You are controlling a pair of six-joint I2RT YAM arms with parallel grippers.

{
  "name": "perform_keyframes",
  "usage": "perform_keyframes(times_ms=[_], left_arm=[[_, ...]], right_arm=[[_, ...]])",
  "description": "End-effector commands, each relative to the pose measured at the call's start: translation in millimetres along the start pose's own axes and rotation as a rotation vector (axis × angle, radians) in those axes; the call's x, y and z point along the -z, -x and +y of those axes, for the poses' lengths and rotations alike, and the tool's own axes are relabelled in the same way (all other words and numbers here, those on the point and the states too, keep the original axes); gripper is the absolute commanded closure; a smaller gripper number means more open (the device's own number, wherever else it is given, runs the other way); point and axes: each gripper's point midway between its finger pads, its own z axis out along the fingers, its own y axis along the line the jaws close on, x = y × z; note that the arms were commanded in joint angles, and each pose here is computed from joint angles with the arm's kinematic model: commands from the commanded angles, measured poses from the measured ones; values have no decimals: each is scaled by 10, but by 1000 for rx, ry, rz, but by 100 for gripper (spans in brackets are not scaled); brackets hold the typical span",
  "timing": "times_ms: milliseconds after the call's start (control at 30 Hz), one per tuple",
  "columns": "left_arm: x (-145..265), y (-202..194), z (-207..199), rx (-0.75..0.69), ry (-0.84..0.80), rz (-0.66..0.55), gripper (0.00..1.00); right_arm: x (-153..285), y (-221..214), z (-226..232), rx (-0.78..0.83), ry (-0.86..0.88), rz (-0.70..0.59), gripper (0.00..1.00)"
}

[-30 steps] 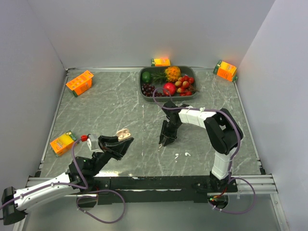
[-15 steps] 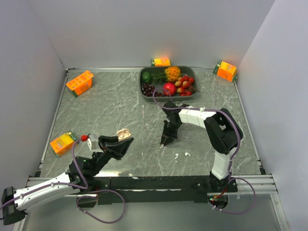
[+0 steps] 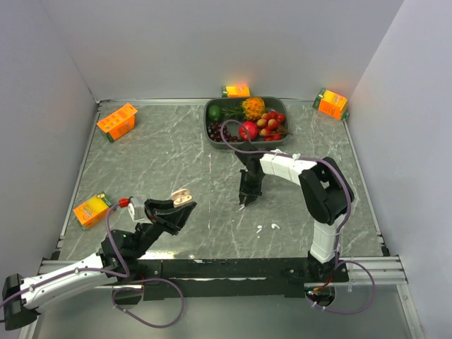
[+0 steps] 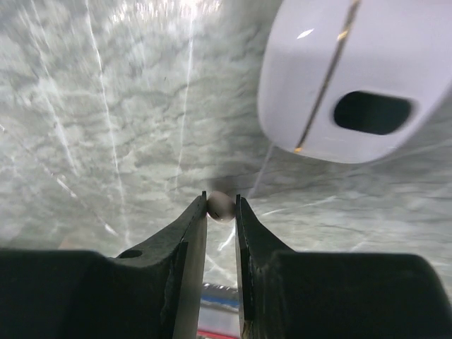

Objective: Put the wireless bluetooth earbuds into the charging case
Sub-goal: Pick up the earbud from the center of the board.

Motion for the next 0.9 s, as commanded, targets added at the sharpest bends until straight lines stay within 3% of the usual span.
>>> perform_keyframes(times_ms=[0,300,567,867], left_arm=[[70,-188,62,4,1,31,99],[55,-227,84,-4,12,41,99],[-15,-277,90,-31,14,48,99],[-74,-308,49,-93,-22,47,99]], right_arm=[[338,166,-6,75,-53,-137,100],[1076,92,335,242,16,-363,100],[1995,-77,678,426,39,-706,100],[2516,-371,805,529,129,-887,100]])
